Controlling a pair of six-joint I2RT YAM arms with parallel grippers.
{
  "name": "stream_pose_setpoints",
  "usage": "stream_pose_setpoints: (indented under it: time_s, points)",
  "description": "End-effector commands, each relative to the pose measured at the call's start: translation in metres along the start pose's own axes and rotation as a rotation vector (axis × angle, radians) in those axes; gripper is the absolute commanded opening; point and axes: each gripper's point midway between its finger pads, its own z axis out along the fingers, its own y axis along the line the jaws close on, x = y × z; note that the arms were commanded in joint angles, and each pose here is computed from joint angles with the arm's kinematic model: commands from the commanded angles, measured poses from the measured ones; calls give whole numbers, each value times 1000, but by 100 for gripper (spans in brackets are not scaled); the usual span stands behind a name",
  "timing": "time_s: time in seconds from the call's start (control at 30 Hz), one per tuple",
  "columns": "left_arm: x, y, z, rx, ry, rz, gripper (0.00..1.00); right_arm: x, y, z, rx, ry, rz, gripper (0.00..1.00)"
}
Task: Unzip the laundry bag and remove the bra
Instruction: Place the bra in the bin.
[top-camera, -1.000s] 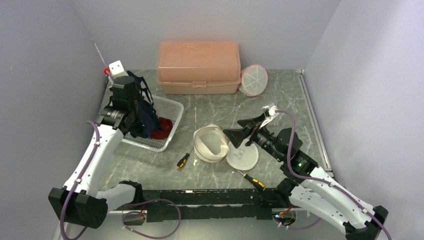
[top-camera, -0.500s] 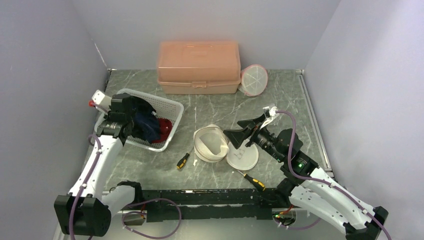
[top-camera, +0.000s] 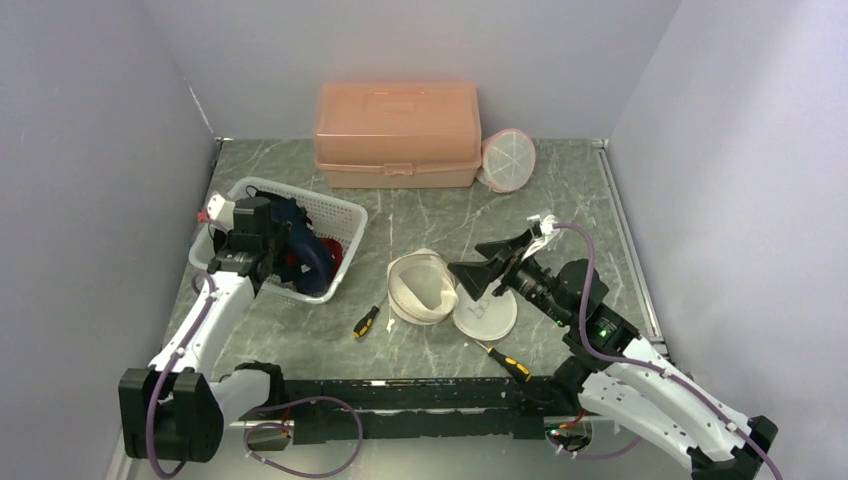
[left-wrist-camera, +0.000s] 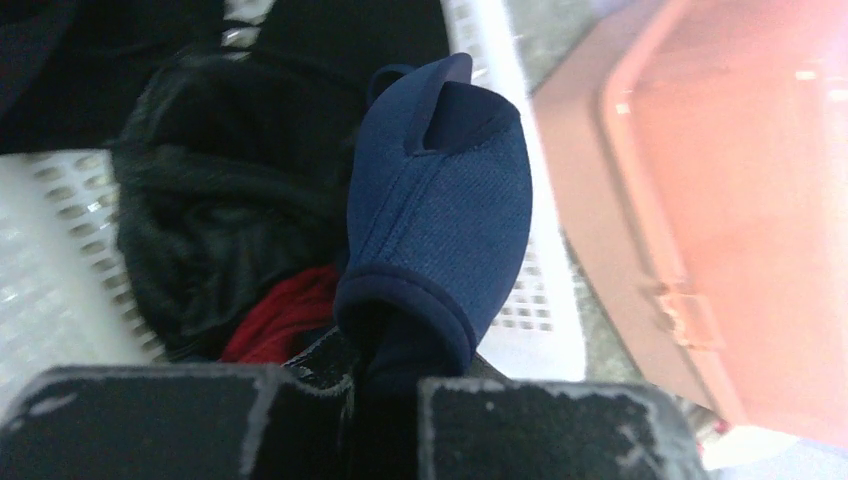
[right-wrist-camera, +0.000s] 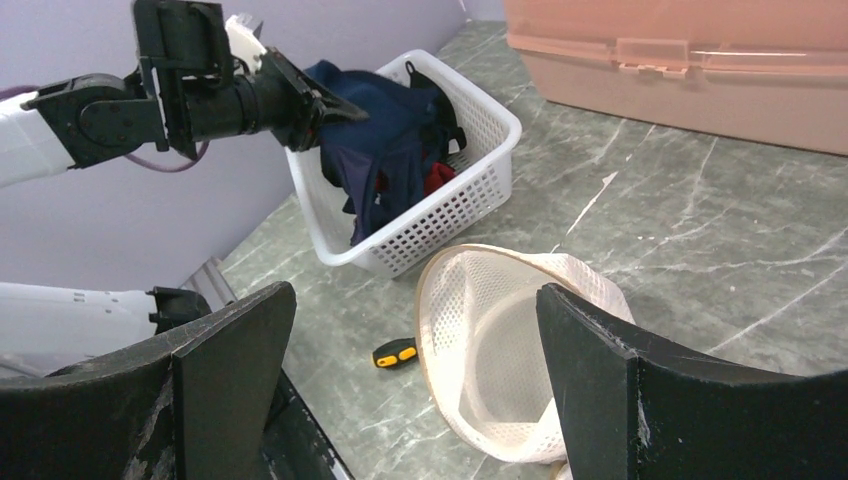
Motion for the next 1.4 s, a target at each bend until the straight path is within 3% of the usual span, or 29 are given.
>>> stream_pose_setpoints:
  time_s: [0.0, 0.13, 0.6, 0.63, 0.7, 0.87, 0.93, 1.17, 1.3, 1.37]
  points:
    - [-36, -64, -20, 282, -109, -46, 3, -9, 3, -3, -3, -30, -12, 95]
    - [-34, -69, -21, 305, -99, -73, 3, -7, 3, 1, -10, -23, -9, 95]
    - [1, 24, 8, 55, -38, -93, 3, -6, 5, 2, -17, -10, -14, 95]
    - [-1, 29, 7, 32, -48, -86, 6, -7, 5, 2, -17, -12, -15, 95]
    - [-5, 36, 4, -12, -57, -61, 28, -8, 5, 1, -16, -15, -18, 95]
    - [-19, 35, -9, -90, -50, 11, 72, -14, 0, -1, 11, -38, -39, 94]
    - [-27, 33, -16, -121, -53, 38, 81, -19, 1, -2, 16, -49, -56, 95]
    - [-64, 25, -54, -163, -109, 142, 84, -27, 1, -2, 27, -57, -77, 94]
    - [-68, 9, -71, -80, -88, 192, 78, -23, 2, 0, 18, -44, -70, 94]
    - [-55, -8, -73, 32, -21, 208, 68, -20, 2, 2, 15, -34, -66, 94]
